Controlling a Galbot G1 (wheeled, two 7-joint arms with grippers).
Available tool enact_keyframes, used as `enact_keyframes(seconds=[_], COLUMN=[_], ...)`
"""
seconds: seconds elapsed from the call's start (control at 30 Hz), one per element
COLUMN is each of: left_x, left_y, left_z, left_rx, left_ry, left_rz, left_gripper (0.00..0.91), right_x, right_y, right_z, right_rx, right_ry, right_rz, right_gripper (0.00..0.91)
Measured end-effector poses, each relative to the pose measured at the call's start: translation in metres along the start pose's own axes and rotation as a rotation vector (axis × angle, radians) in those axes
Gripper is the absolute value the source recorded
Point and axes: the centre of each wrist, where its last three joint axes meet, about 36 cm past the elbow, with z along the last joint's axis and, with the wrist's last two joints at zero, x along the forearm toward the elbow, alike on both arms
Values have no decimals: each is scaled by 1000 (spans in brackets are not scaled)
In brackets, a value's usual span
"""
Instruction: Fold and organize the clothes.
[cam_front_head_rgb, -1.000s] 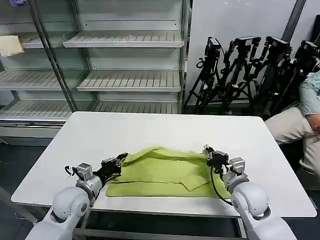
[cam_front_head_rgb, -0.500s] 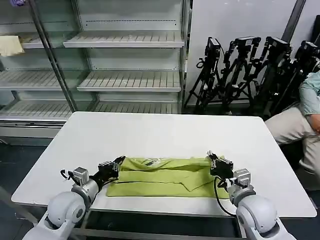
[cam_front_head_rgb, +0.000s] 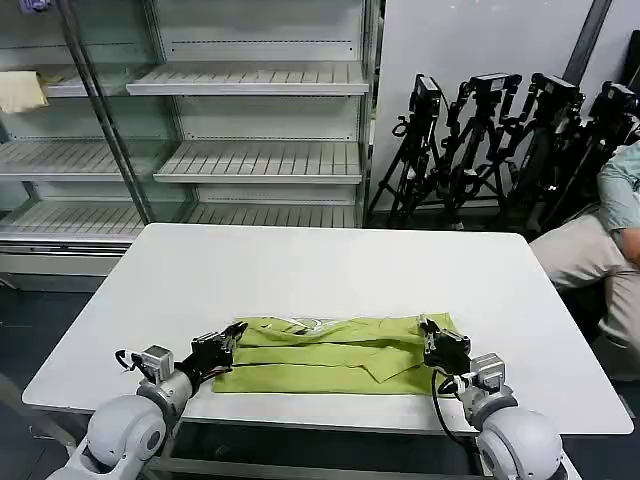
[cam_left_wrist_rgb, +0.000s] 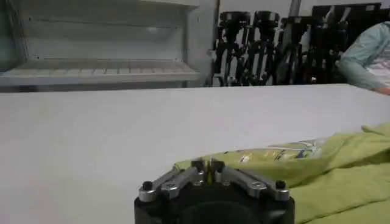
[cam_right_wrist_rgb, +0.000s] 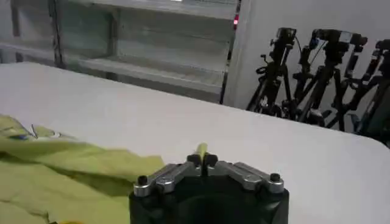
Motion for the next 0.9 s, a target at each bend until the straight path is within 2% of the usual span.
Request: enact_keyframes(seconds=[0.27, 0.6, 0.63, 0.67, 0.7, 0.9], left_x=[11, 11, 10, 10, 9, 8], left_y=[-12, -37, -39, -40, -41, -44], left_z=[-3, 16, 17, 17, 17, 17], left_rx=[54, 168, 177, 185, 192, 220], left_ry=[-22, 36, 40, 43, 46, 66], left_rz=[-21, -117, -123, -130, -141, -171], left_gripper=[907, 907, 746, 60, 10, 10], right_x=[11, 18, 19, 20, 20, 20], right_y=[-7, -11, -10, -10, -10, -10], right_z=[2, 3, 3, 3, 2, 2], right_rx=[9, 7, 6, 7, 8, 8], right_ry=[-15, -32, -31, -32, -34, -40], right_rz=[20, 39, 39, 39, 40, 48], right_gripper=[907, 907, 907, 907, 907, 907])
